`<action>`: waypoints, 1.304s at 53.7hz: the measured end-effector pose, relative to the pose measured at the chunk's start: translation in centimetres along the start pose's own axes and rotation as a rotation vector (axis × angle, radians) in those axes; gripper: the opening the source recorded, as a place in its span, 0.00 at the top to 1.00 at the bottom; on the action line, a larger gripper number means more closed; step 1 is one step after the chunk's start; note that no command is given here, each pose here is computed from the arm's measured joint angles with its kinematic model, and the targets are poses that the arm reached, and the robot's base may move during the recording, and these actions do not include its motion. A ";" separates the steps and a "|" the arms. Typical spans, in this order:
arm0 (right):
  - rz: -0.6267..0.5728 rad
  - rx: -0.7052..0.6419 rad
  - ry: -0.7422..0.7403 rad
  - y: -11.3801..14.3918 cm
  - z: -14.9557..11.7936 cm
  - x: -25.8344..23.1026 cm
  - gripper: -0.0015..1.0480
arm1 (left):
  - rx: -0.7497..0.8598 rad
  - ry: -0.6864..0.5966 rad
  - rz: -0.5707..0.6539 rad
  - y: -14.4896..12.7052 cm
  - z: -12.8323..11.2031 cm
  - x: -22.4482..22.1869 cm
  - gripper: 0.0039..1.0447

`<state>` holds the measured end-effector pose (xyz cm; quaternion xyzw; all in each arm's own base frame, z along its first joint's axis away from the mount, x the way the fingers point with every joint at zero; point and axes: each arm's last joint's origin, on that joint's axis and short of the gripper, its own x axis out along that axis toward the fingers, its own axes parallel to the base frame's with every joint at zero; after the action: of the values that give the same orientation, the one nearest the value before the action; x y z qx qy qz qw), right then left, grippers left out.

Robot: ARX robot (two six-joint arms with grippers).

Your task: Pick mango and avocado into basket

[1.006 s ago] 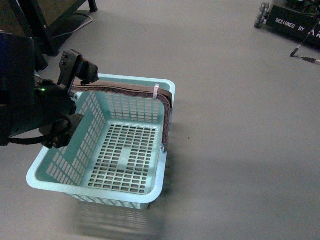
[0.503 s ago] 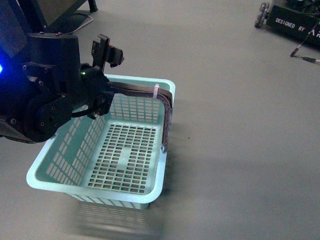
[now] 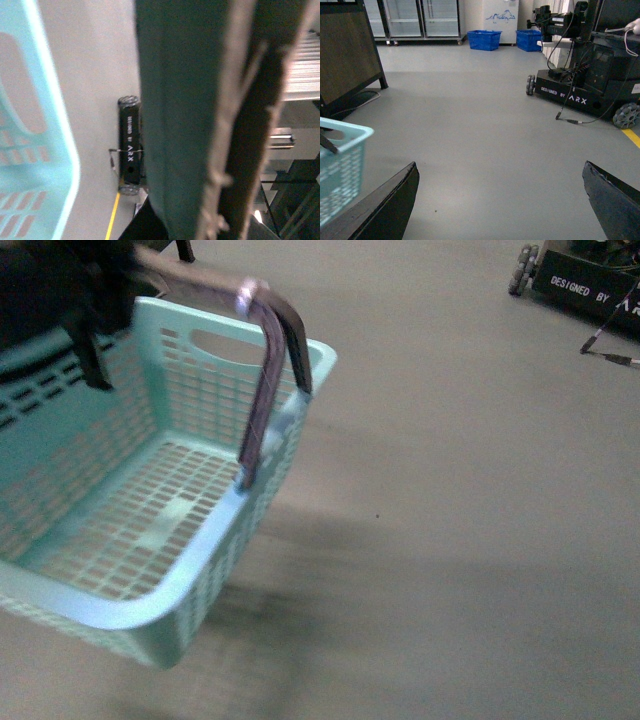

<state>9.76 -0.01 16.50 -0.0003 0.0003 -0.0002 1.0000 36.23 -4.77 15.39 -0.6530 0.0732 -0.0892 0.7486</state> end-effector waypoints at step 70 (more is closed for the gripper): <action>0.000 0.000 0.000 0.0 0.0 0.0 0.07 | 0.095 -0.086 -0.207 -15.4 2.8 -17.5 0.93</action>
<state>9.76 -0.01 16.48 -0.0003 0.0005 0.0000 1.0000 19.24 -0.12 30.91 -0.6241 -0.0314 -0.1413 0.7678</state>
